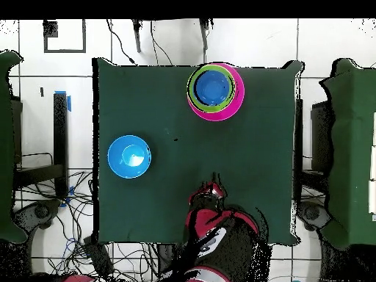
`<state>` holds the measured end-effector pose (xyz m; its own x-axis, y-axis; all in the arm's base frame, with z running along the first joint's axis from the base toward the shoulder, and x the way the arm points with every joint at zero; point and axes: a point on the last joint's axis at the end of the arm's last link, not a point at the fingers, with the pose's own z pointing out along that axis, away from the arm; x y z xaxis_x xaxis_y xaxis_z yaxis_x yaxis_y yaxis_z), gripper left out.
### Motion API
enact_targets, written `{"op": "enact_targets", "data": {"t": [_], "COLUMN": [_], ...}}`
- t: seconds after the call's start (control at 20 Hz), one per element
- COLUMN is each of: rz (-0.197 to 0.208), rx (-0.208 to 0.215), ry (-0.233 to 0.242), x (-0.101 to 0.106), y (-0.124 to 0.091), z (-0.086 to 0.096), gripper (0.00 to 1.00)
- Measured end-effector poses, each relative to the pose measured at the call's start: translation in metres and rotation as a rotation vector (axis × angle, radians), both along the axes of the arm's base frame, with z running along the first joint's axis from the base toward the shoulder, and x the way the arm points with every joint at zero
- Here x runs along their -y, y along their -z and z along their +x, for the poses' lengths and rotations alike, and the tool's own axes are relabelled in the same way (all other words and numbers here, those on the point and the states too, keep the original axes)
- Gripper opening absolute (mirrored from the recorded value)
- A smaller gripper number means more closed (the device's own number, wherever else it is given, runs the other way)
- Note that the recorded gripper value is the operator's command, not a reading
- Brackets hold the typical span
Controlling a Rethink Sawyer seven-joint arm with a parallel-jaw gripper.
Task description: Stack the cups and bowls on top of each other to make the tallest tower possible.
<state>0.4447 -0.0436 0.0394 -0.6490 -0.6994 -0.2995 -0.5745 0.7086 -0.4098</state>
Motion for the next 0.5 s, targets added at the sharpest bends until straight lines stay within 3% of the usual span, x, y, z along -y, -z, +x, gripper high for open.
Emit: {"op": "enact_targets", "data": {"t": [0.35, 0.5], "rz": [-0.003, 0.000], "rx": [0.000, -0.018], "ry": [-0.020, -0.043], "x": [0.0027, 0.0036], "y": [0.0013, 0.0021], "z": [0.0016, 0.0008], "gripper": [1.00, 1.00]}}
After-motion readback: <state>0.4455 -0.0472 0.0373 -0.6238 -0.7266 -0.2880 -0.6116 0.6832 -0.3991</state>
